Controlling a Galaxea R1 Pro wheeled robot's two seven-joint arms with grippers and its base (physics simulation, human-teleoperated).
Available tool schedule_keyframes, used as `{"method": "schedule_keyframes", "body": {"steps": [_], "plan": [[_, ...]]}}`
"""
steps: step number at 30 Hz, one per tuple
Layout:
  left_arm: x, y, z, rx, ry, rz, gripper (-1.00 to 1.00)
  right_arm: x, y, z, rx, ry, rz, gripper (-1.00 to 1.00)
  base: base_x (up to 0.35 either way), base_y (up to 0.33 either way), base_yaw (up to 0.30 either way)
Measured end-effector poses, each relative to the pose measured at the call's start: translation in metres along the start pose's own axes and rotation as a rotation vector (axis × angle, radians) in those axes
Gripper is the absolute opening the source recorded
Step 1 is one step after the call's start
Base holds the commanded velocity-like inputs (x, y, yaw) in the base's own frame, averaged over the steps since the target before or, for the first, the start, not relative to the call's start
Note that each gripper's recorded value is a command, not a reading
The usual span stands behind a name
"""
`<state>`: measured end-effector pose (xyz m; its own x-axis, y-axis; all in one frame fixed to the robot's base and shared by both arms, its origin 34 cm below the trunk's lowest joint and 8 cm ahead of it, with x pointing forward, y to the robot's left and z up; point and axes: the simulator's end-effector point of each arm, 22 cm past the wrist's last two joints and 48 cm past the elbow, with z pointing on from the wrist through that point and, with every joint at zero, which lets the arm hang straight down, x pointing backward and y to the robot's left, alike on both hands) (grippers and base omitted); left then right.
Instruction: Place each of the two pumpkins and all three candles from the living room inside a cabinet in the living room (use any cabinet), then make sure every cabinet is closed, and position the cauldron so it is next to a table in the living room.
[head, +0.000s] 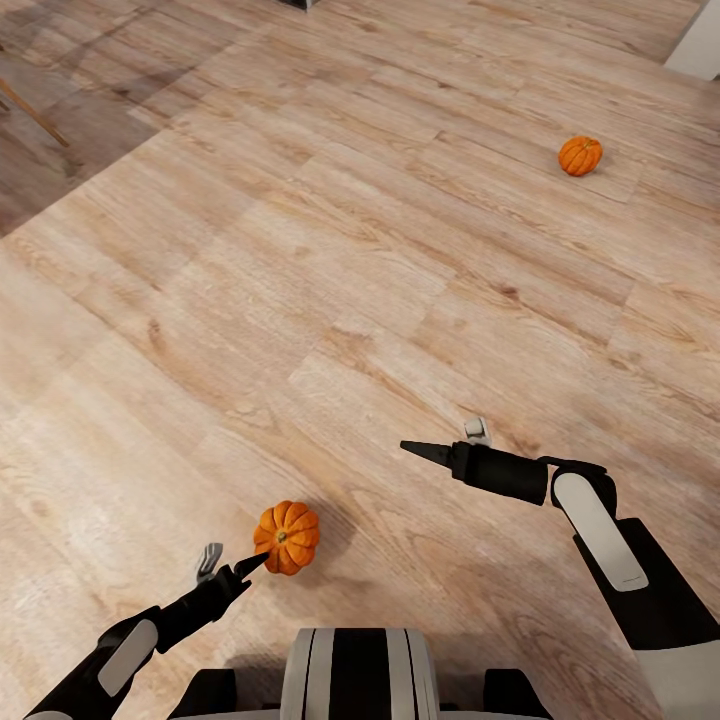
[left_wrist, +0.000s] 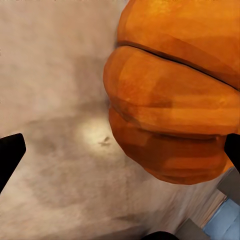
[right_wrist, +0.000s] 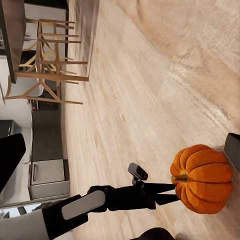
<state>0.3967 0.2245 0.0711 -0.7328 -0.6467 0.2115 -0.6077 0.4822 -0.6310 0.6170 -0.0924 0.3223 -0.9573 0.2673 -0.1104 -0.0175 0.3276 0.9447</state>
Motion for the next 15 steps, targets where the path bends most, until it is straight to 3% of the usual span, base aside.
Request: {"method": "schedule_keyframes", "body": {"steps": [15], "plan": [[-0.0009,-0.0004,-0.0006,-0.011,-0.002,0.004,1.00,-0.0016,0.0045,-0.0007,-0.003,-0.003,-0.008,1.00,0.000,0.000,0.000]]}}
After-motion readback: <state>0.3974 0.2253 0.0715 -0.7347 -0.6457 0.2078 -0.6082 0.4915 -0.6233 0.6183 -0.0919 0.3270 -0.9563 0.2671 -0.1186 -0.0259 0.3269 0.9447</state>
